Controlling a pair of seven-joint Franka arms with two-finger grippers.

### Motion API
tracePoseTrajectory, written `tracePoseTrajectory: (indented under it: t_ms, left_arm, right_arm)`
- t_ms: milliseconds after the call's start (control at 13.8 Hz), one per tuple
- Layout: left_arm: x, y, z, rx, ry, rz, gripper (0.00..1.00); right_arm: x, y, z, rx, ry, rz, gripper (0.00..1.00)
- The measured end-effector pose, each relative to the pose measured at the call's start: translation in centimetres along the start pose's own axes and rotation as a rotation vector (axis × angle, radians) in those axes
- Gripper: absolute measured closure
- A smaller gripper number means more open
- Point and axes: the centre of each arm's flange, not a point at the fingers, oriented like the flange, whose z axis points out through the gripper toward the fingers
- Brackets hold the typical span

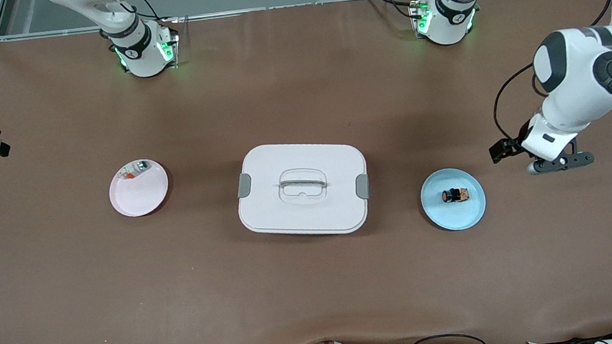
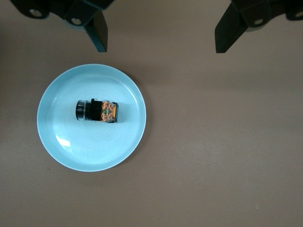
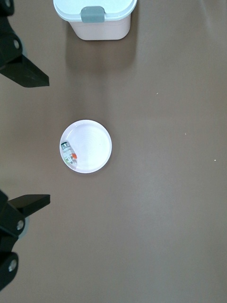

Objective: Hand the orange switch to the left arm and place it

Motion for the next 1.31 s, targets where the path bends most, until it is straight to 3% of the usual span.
tracePoseTrajectory:
  t_ms: [290, 725, 1306]
  left_arm:
    - [0.5, 0.5, -4.8, 0.003, 0.023, -0.001, 0.0]
    - [1.5, 0.4, -11.4, 0.013, -0.028, -0.006, 0.0]
    - [0.4, 0.5, -17.0, 0.018, 0.024, -0.005, 0.0]
  right_arm:
    - [-0.1, 0.1, 0.0, 0.0, -0.001, 0.001, 0.0]
    - [-0.2, 0.1, 0.1, -0.001, -0.014, 0.001, 0.0]
    - [-0.3, 0.1, 0.1, -0.001, -0.015, 0.002, 0.0]
